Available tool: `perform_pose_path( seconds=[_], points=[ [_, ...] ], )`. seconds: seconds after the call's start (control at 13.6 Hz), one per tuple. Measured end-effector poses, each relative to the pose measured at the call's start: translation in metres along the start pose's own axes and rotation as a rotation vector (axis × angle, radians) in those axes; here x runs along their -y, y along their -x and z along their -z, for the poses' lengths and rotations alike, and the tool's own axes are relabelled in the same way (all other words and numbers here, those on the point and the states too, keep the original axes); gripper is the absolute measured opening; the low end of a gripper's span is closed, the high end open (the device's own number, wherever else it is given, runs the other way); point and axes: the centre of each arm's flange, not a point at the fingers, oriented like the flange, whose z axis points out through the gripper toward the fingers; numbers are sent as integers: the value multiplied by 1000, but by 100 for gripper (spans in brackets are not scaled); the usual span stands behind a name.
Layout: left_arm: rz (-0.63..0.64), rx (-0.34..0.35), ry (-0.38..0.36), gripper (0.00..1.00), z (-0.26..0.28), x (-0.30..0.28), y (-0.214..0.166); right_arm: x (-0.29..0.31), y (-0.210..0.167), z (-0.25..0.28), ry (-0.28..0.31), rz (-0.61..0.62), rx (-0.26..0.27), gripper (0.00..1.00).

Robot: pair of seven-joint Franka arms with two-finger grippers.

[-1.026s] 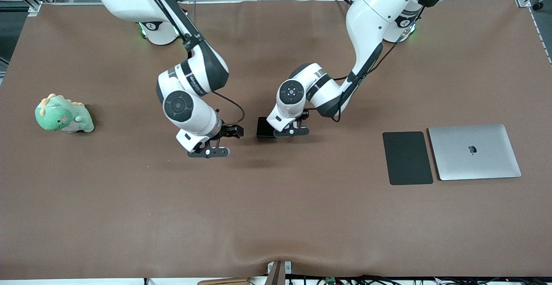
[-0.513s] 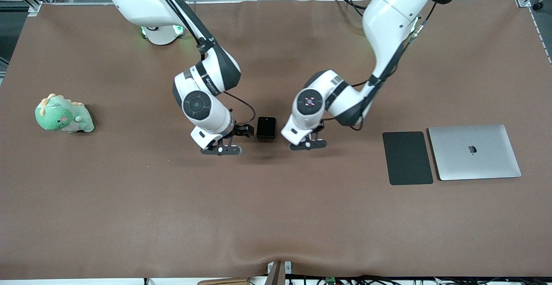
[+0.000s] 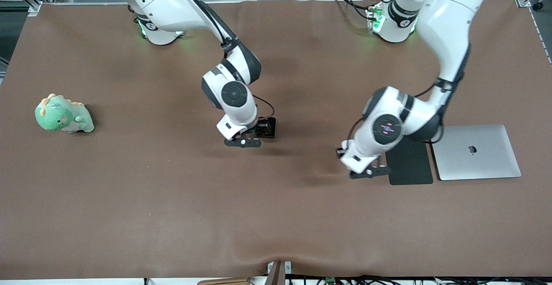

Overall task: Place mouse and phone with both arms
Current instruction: 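Lower the white mouse onto the dark mousepad with the left gripper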

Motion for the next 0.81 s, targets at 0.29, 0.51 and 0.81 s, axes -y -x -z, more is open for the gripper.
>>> perform_pose_path(
  seconds=[0.29, 0.51, 0.81],
  points=[
    [-66, 27, 2, 61, -9, 88, -29, 27, 7, -13, -2, -17, -9, 100],
    [-124, 65, 7, 61, -26, 154, -37, 31, 8, -22, 1, -19, -5, 100],
    [-151, 102, 16, 61, -44, 198, -35, 30, 8, -29, 7, -20, -1, 100]
  ],
)
